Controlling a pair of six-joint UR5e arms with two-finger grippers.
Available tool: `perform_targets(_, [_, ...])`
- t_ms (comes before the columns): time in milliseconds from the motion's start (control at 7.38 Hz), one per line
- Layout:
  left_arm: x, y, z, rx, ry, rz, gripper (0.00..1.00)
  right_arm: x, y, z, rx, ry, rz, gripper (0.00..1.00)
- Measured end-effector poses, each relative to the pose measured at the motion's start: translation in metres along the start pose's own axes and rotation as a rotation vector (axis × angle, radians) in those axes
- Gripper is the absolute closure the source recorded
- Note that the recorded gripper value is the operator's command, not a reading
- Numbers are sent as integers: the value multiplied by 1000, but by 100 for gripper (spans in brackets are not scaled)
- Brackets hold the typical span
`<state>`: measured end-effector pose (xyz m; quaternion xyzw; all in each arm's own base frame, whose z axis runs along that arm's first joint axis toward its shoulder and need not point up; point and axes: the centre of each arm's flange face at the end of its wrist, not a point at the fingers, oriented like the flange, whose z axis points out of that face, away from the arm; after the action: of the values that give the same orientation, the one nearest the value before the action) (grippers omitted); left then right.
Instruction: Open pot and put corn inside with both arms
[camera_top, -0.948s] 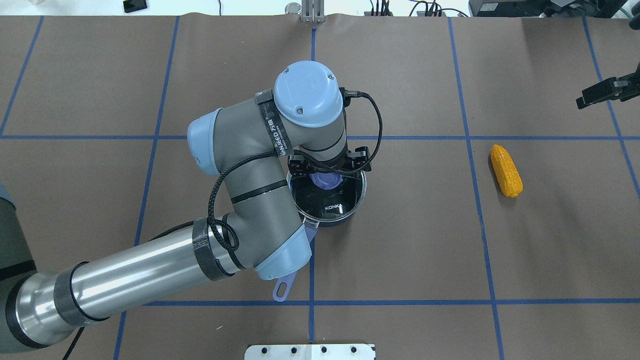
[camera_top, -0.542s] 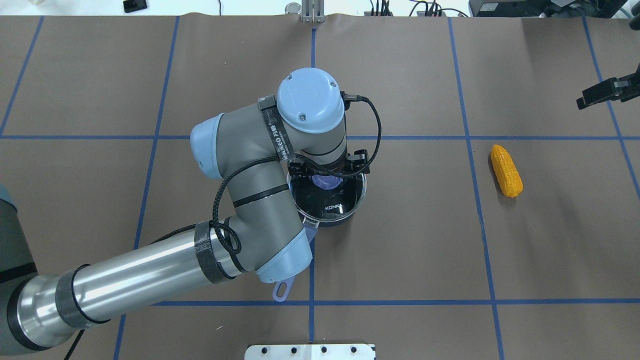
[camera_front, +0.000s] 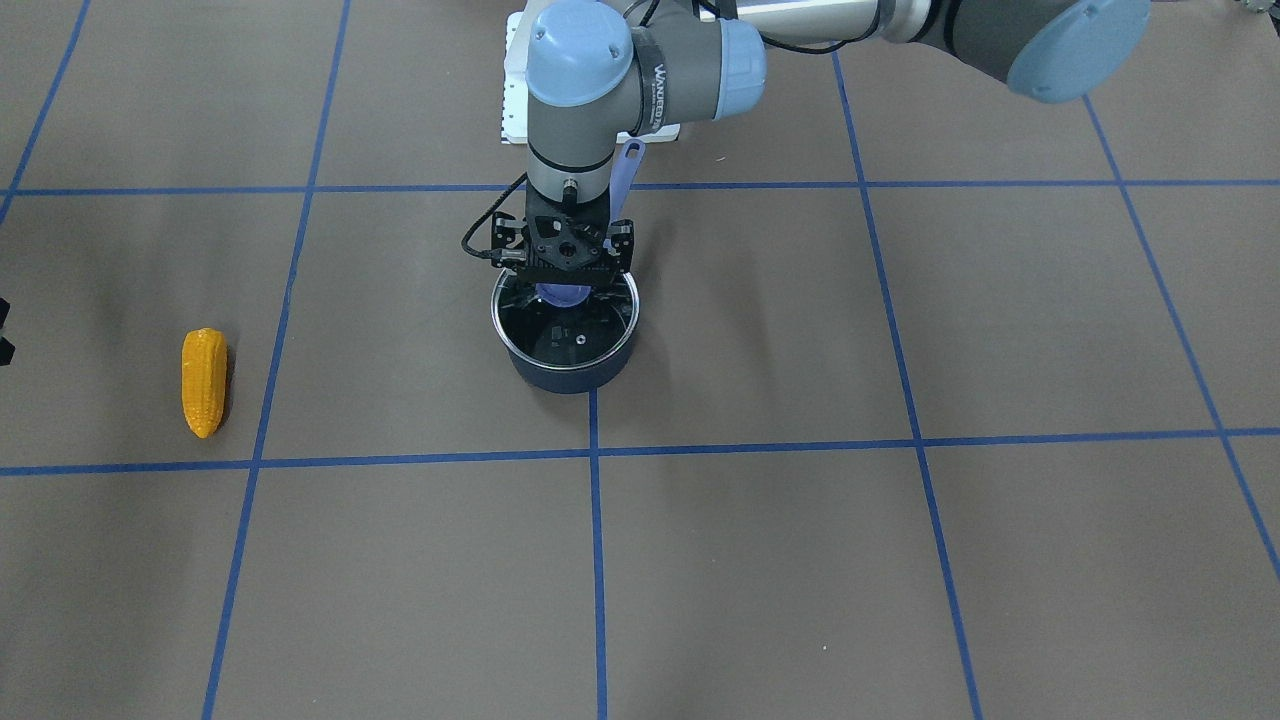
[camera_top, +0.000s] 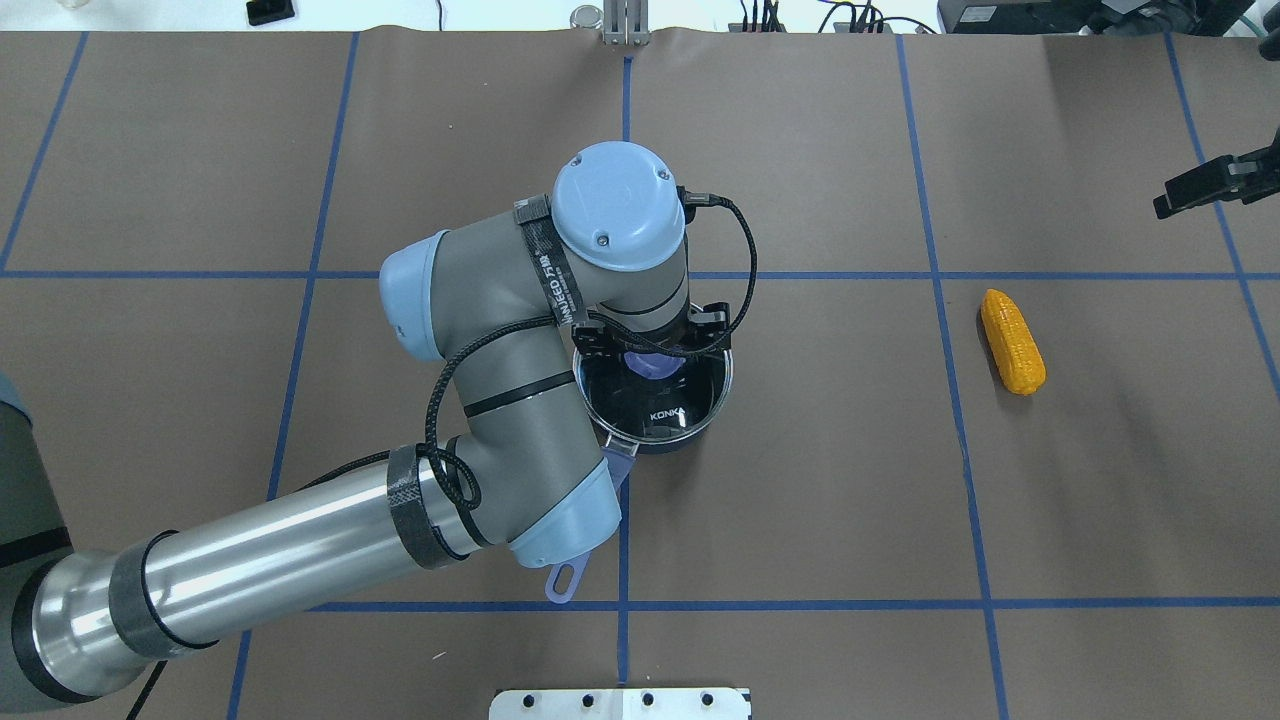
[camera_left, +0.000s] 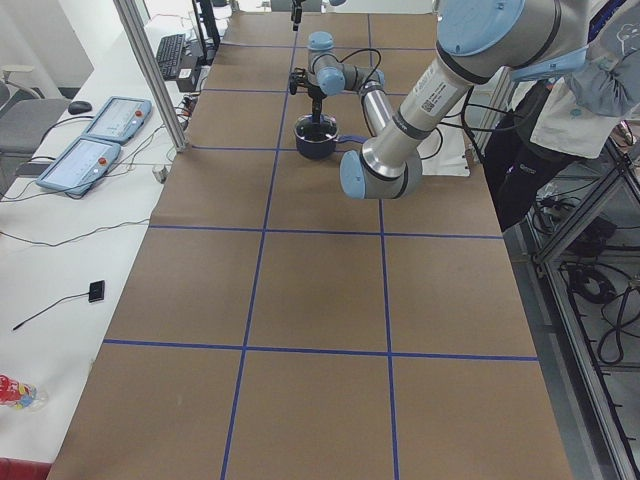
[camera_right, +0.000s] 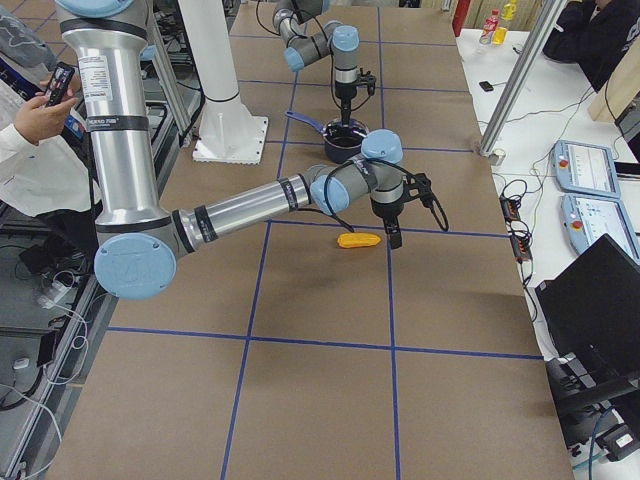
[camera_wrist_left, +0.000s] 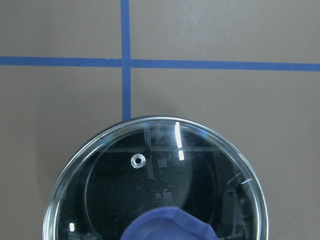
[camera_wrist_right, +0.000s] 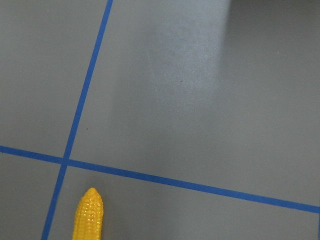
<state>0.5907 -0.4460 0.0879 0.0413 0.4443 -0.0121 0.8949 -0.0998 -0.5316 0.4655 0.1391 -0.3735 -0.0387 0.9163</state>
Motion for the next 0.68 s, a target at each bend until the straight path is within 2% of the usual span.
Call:
perform_targets(271, [0, 0, 0, 5, 0, 2, 87, 0, 0, 0, 1, 1, -1, 0])
perform_targets(406, [-1, -1, 0, 14, -4, 3, 92, 0, 0, 0, 1, 1, -1, 0])
perform_targets(677, [0, 0, -10, 33, -4, 10, 92, 0, 0, 0, 1, 1, -1, 0])
